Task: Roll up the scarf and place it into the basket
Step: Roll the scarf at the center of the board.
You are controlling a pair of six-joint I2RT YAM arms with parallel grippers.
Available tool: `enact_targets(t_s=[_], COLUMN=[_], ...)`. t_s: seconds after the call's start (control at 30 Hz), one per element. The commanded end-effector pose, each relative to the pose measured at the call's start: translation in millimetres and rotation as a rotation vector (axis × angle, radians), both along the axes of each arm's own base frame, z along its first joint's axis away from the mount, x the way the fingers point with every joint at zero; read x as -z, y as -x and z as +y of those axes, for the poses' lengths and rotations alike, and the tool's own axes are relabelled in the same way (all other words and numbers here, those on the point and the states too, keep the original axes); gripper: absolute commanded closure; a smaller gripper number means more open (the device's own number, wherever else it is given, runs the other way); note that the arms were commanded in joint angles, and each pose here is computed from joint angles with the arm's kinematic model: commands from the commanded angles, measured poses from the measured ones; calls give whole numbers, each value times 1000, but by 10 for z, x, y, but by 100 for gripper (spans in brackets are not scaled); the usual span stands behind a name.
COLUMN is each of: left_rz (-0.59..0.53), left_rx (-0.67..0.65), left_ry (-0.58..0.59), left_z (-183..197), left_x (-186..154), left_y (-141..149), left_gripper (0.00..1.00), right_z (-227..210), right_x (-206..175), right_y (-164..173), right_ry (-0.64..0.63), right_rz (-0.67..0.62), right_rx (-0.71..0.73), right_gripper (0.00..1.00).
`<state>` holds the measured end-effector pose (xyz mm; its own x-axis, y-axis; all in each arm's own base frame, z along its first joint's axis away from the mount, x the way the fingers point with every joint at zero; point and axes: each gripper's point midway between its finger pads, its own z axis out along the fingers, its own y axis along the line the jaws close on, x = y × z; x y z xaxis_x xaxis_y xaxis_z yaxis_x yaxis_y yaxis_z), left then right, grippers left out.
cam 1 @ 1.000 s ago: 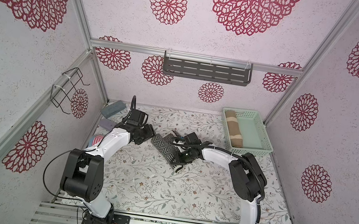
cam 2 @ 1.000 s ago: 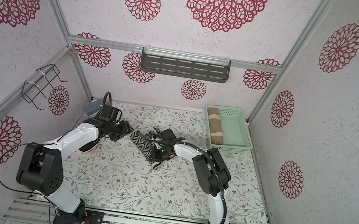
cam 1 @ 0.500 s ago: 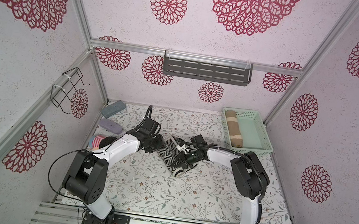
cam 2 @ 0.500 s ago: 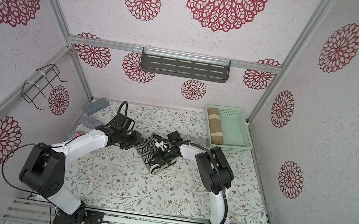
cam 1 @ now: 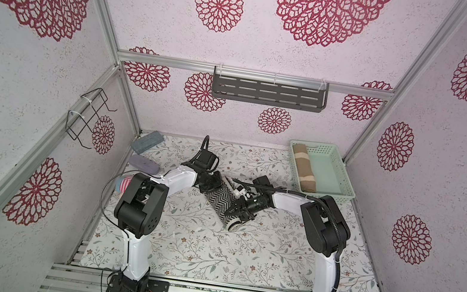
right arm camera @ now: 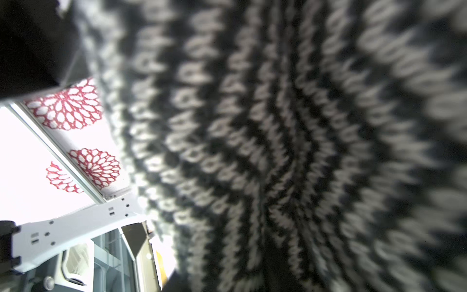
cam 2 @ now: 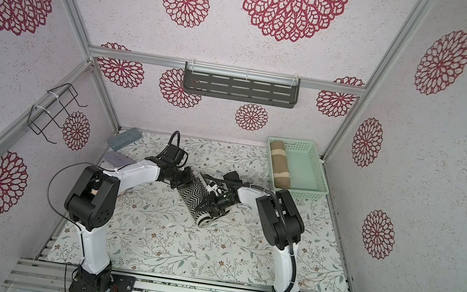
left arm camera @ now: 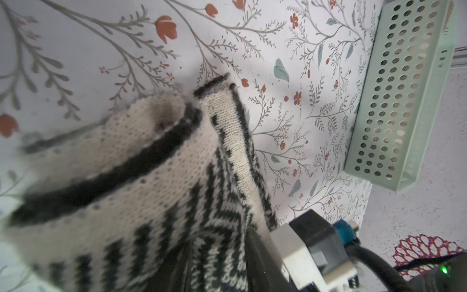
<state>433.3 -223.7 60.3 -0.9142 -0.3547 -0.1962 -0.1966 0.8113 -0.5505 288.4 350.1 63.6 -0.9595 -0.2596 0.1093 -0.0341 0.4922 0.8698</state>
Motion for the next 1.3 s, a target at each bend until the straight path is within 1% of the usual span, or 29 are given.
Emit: enact_targets(t_s=[0.0,0.13,0.27,0.43,0.5,0.6,0.73,0.83,0.9,0.97,1.07,1.2,1.27], left_rz=[50,93,112,117,120,125,131,134,136,137,138,129,124], left_rx=[-1,-6,-8,-13,-14,-17,-14,-12,-12,-11,-9,-11,-10], left_ry=[-27,-41,-41,-42,-38,-37,-35,-31,-28,-27,-27,-21,-15], left_z=[21,45,34,38,29,26,8,-1,-4,-12,-24,-37,-50], left_x=[262,439,513,527,538,554,571,575,572,578,574,529,493], left_y=[-43,-46,-38,-45,-44,-38,-25,-29,-37,-47,-67,-125,-149], left_gripper=[63,64,65,65,65,65,65,65,65,65,65,62,61], right_z=[-166,-311,-468,-668,-751,-819,-652,-432,-292,-205,-175,-302,-383], right_x=[102,24,-149,-377,-443,-548,-749,-825,-847,-819,-693,-443,-322], right_y=[23,-38,-112,-200,-242,-278,-251,-188,-151,-139,-166,-273,-333], right_ry=[102,191,284,380,438,559,717,779,790,799,824,916,939], right_rz=[2,-84,-195,-328,-390,-528,-772,-898,-953,-975,-974,-978,-965], right_rx=[22,32,65,134,158,150,64,-10,-47,-76,-105,-124,-118], right_gripper=[51,45,42,41,40,40,41,43,46,48,51,53,54])
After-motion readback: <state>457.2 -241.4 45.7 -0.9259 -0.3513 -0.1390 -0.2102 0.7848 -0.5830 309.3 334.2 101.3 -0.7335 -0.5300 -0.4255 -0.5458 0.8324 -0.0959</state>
